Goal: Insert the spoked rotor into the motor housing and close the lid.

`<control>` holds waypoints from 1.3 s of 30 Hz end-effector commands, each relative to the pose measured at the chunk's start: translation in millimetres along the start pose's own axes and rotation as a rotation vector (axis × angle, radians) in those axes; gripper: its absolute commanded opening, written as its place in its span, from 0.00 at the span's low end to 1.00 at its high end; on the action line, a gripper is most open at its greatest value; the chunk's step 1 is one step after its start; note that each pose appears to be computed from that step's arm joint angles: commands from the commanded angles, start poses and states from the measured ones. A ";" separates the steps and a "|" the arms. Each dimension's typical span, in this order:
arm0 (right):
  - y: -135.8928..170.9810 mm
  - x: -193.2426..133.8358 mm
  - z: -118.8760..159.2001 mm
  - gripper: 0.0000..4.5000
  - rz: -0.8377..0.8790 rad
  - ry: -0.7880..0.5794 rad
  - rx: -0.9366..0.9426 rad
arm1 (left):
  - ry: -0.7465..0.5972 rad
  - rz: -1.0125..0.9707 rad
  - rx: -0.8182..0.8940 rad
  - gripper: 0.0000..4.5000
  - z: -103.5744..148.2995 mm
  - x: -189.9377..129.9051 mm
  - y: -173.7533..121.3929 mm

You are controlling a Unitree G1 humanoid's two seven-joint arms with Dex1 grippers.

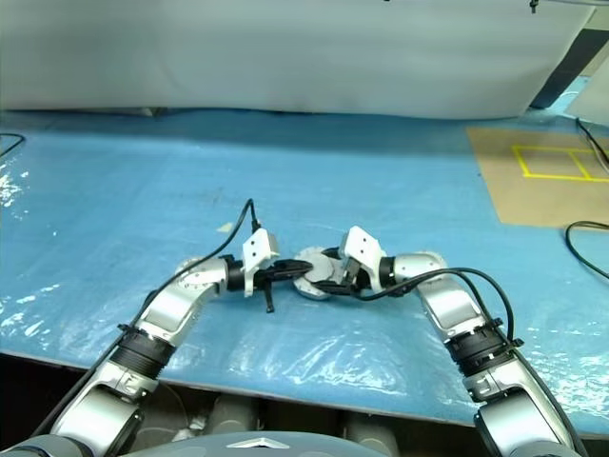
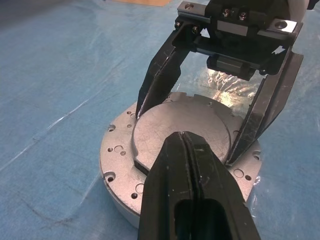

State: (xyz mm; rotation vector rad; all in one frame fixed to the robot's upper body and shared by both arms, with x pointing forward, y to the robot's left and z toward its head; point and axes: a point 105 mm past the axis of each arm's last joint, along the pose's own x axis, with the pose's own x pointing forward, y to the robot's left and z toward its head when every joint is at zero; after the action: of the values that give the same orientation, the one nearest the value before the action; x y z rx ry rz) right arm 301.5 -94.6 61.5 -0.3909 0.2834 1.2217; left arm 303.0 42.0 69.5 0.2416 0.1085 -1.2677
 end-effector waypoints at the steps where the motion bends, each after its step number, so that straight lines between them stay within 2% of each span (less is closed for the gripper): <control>1: 0.6 -10.8 -61.3 0.82 -0.081 0.212 0.110 | 0.066 -0.031 -0.030 0.00 -18.8 4.1 -8.5; 3: 2.6 -12.3 -52.6 0.96 -0.066 0.173 0.105 | 0.060 -0.028 -0.025 0.00 -17.8 5.5 -8.0; 4: 2.2 -13.2 -50.0 1.00 -0.067 0.164 0.104 | 0.057 -0.026 -0.023 0.00 -17.2 6.1 -7.6; 9: -5.0 -17.8 -36.6 1.00 -0.070 0.156 0.102 | 0.050 -0.020 -0.018 0.00 -15.7 7.5 -5.7; 15: -19.9 -40.6 34.9 1.00 -0.087 -0.032 0.142 | 0.048 -0.020 -0.023 0.00 -16.9 5.9 -5.3; 20: -20.4 -47.1 61.2 1.00 -0.100 -0.124 0.189 | 0.045 -0.017 -0.030 0.00 -17.1 5.4 -5.9; 25: -13.9 -41.5 63.2 1.00 -0.096 -0.136 0.221 | 0.040 -0.016 -0.036 0.00 -16.3 6.4 -6.8; 29: -17.2 -43.1 54.2 1.00 -0.116 -0.128 0.300 | 0.040 -0.013 -0.035 0.00 -15.8 6.1 -6.4; 32: -32.2 -56.9 53.5 1.00 -0.165 -0.193 0.438 | 0.042 -0.009 -0.036 0.00 -15.9 5.4 -6.3; 35: -51.4 -81.5 38.1 1.00 -0.221 -0.248 0.669 | 0.044 -0.008 -0.040 0.00 -17.5 4.4 -8.7; 37: -51.5 -88.7 25.8 1.00 -0.214 -0.255 0.798 | 0.043 -0.009 -0.042 0.00 -18.0 4.0 -10.7; 39: -37.6 -87.0 10.4 1.00 -0.168 -0.210 0.883 | 0.043 -0.011 -0.043 0.00 -18.2 3.4 -12.4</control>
State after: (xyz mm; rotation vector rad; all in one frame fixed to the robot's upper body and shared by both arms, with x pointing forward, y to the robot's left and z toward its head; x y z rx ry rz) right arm 318.5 -178.0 116.4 0.4047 0.5185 0.8242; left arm 301.6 35.2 77.5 0.2271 0.0473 -1.2633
